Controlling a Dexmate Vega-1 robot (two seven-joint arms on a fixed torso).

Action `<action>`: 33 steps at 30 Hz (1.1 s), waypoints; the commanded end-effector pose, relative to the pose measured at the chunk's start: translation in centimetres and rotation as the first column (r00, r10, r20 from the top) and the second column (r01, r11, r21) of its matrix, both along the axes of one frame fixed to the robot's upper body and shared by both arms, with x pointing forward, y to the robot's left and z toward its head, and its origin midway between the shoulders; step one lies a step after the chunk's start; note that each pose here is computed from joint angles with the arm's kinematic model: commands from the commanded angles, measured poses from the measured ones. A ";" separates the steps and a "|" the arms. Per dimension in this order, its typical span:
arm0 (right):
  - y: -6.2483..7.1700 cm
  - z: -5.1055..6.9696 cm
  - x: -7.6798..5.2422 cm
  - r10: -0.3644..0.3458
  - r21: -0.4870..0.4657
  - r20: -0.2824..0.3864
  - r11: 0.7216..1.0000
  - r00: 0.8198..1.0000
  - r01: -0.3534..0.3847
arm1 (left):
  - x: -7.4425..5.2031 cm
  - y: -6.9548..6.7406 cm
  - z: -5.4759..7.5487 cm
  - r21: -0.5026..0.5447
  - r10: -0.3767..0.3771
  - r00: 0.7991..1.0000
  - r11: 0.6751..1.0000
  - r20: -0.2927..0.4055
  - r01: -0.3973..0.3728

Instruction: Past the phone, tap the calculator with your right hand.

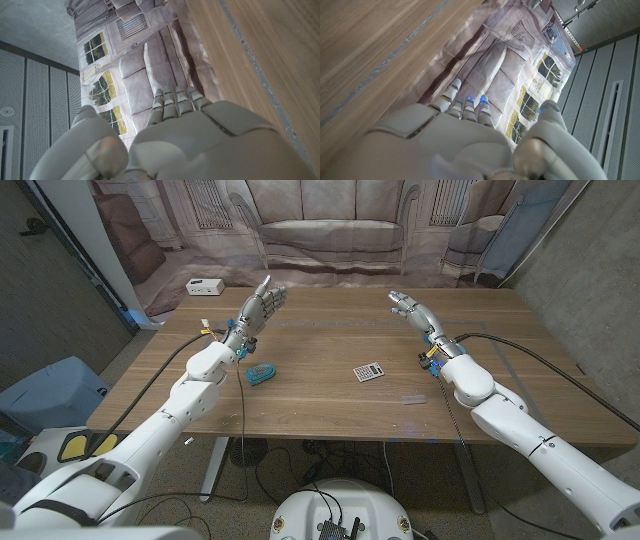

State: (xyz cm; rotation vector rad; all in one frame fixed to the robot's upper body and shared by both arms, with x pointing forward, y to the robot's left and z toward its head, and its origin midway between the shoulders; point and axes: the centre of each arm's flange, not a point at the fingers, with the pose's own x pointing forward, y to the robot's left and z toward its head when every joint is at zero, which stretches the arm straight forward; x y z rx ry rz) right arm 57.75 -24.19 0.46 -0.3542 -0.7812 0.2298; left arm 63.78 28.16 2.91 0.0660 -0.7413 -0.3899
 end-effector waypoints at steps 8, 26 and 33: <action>-2.9 0.2 3.1 0.244 0.222 -0.031 0.947 0.969 -0.232 | 0.8 -1.2 1.2 -0.022 0.014 1.000 1.000 -0.006 -0.014; -5.5 -0.5 5.3 0.361 0.308 -0.034 0.891 0.932 -0.334 | 0.4 -2.6 2.2 -0.050 0.013 0.999 0.999 -0.030 -0.015; -5.2 -1.1 5.3 0.392 0.328 -0.046 0.875 0.919 -0.356 | 0.6 -2.3 1.4 -0.064 0.001 0.999 0.998 -0.051 -0.004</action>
